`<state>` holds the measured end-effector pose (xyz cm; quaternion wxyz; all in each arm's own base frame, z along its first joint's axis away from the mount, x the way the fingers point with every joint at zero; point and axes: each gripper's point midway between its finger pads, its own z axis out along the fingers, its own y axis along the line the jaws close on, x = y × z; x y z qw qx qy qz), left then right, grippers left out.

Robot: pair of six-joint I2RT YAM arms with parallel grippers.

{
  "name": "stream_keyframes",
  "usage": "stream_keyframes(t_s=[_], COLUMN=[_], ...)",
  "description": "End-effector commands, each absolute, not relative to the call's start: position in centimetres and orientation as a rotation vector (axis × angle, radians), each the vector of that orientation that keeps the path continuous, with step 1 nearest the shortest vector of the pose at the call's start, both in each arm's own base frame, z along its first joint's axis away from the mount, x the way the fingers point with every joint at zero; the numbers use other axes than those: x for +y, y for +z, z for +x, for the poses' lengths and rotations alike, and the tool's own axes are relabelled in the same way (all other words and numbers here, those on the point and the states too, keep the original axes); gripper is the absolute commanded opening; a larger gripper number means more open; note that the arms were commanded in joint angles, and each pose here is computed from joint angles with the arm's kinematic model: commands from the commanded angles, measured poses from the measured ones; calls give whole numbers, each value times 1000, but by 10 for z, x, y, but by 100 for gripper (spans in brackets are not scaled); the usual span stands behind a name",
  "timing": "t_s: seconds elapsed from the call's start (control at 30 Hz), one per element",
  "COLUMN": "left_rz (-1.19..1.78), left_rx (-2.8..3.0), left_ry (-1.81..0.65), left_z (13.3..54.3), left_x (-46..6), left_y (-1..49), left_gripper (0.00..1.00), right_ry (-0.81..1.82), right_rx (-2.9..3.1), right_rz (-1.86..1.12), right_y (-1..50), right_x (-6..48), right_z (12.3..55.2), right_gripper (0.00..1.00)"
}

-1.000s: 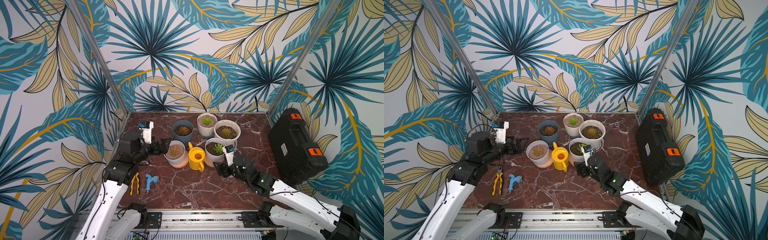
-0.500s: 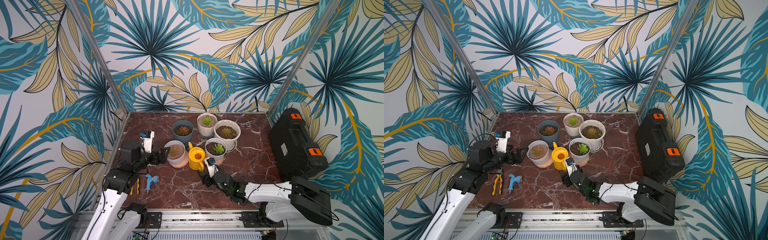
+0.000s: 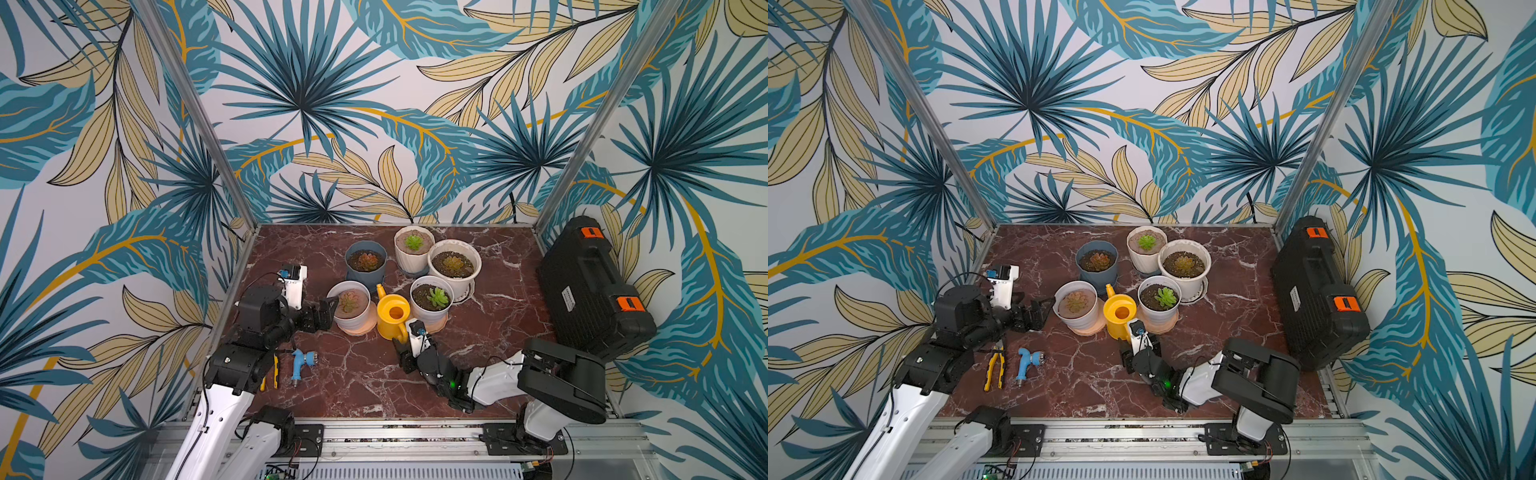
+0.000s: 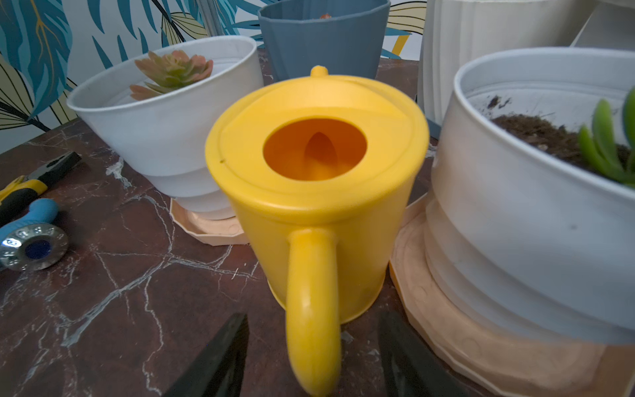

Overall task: Water the succulent around the soil edge
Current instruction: Pick up the watering can from the center of the board.

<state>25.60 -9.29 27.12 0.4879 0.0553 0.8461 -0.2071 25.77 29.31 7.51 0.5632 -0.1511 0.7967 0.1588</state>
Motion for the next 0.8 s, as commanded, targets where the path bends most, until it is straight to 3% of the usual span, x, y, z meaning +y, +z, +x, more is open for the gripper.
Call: stream_keyframes(t_s=[0.0,0.37,0.43,0.5,0.6,0.77], left_rz=[131,126,126,126,127,129], left_rx=[2056,2058,2057,2059,2059,2058], left_ry=[-493,-489,-490,-489,-490,-496], left_z=[257,256,257,257,256,256], left_x=[-91,-90,-90,-90,-90,-91], left_y=[265,264,265,264,264,265], left_gripper=[100,100,100,100,100,100], right_ry=[399,364,354,356,377,367], right_rx=[1820,1740,1727,1712,1705,1700], right_rz=[-357,-364,-367,-367,-341,-321], right_y=[79,82,86,92,107,139], right_x=[301,312,315,317,312,294], right_z=[259,269,272,273,271,260], right_gripper=[62,56,48,23,0,0])
